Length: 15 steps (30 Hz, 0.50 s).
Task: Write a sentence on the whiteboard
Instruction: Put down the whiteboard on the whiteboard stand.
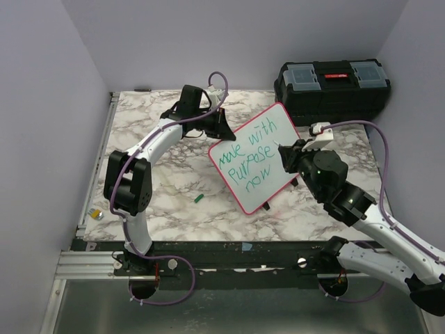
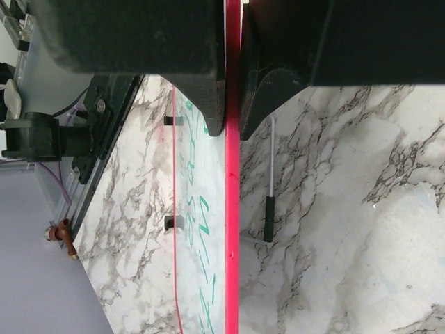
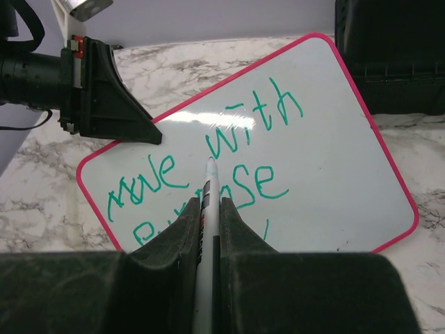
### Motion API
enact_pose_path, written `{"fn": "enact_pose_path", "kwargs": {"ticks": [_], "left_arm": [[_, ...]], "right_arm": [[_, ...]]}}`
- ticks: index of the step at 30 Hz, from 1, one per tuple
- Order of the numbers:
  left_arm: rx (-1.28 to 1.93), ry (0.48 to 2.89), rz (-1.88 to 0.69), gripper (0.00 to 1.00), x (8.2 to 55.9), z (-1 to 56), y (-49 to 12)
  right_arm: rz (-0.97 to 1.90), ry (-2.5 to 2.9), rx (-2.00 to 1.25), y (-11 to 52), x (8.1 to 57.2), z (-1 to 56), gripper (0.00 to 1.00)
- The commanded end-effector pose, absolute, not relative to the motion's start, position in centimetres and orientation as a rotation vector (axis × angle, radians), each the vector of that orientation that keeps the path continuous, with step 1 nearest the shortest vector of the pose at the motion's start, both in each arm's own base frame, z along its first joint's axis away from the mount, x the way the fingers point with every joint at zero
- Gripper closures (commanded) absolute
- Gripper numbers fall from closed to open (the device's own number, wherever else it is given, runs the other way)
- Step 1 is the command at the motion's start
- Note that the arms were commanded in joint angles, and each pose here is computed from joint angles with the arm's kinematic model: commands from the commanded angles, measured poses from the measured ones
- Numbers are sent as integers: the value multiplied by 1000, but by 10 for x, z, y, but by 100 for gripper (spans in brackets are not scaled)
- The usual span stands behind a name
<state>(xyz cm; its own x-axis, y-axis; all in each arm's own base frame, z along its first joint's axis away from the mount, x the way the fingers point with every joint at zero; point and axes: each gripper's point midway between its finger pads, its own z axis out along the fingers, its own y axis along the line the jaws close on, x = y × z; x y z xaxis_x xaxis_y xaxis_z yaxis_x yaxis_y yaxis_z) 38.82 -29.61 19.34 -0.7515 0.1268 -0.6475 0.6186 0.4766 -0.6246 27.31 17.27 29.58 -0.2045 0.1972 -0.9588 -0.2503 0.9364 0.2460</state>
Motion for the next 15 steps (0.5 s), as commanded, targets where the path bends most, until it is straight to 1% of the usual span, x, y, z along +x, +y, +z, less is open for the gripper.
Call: {"fn": "enact_pose_path", "kwargs": {"ticks": [1,9,15], "left_arm": [[675,2319,-1086,100,382,148,-291],[656,2313,-1064,92,387,150,-287],[670,2294,-1076,81,385,154,-288]], "right_arm": [[374,1760,-20,163,270,281,99],[371,1779,-18,163,268,273,99],[363,1789,-23,165,270,269,99]]}}
